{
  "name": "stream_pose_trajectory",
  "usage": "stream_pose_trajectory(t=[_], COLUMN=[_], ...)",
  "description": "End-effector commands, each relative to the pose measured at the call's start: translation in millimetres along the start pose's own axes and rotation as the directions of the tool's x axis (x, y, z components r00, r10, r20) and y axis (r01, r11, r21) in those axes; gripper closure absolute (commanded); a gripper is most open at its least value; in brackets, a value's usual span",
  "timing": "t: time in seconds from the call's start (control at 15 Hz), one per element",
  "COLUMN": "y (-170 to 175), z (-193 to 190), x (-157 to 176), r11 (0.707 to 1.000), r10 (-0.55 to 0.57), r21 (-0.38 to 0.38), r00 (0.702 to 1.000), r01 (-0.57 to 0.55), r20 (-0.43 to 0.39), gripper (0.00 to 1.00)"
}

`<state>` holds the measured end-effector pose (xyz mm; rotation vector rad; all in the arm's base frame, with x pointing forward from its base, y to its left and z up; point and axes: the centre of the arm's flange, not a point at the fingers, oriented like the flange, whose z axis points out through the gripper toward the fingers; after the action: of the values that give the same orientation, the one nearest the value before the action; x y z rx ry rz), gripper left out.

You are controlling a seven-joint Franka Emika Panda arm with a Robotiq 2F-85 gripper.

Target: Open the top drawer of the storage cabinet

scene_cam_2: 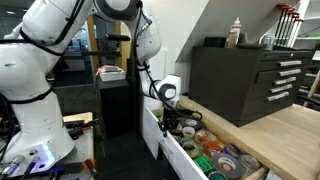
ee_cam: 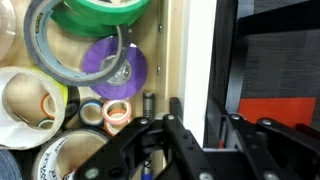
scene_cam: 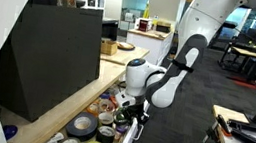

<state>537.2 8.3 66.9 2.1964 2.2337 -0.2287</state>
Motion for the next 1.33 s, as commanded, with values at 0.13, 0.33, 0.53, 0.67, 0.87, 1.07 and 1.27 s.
stream_pose_trajectory(t=[0.13, 0.33, 0.53, 0.67, 0.87, 1.07, 1.27], y=[-35.6, -36.2, -33.6, -31.6, -27.7, -25.3, -24.5], z=[-0.1, -7.4, -26.0, -44.7, -74.1, -99.6, -116.2], x=[-1.4, 1.3, 1.6, 2.8, 2.2, -0.3, -2.2], r11=[0.999, 0.999, 0.997, 0.997, 0.999, 0.999, 0.996], r10=[-0.032, -0.054, -0.067, -0.06, -0.028, 0.032, 0.084], r21=[0.012, 0.001, -0.028, -0.037, -0.037, -0.034, -0.019], r00=[0.999, 0.997, 0.994, 0.993, 0.996, 0.996, 0.994], r01=[0.031, 0.054, 0.069, 0.064, 0.031, -0.029, -0.083], r20=[0.036, 0.058, 0.086, 0.099, 0.089, 0.08, 0.074], gripper=[0.2, 0.02, 0.0, 0.0, 0.0, 0.0, 0.0])
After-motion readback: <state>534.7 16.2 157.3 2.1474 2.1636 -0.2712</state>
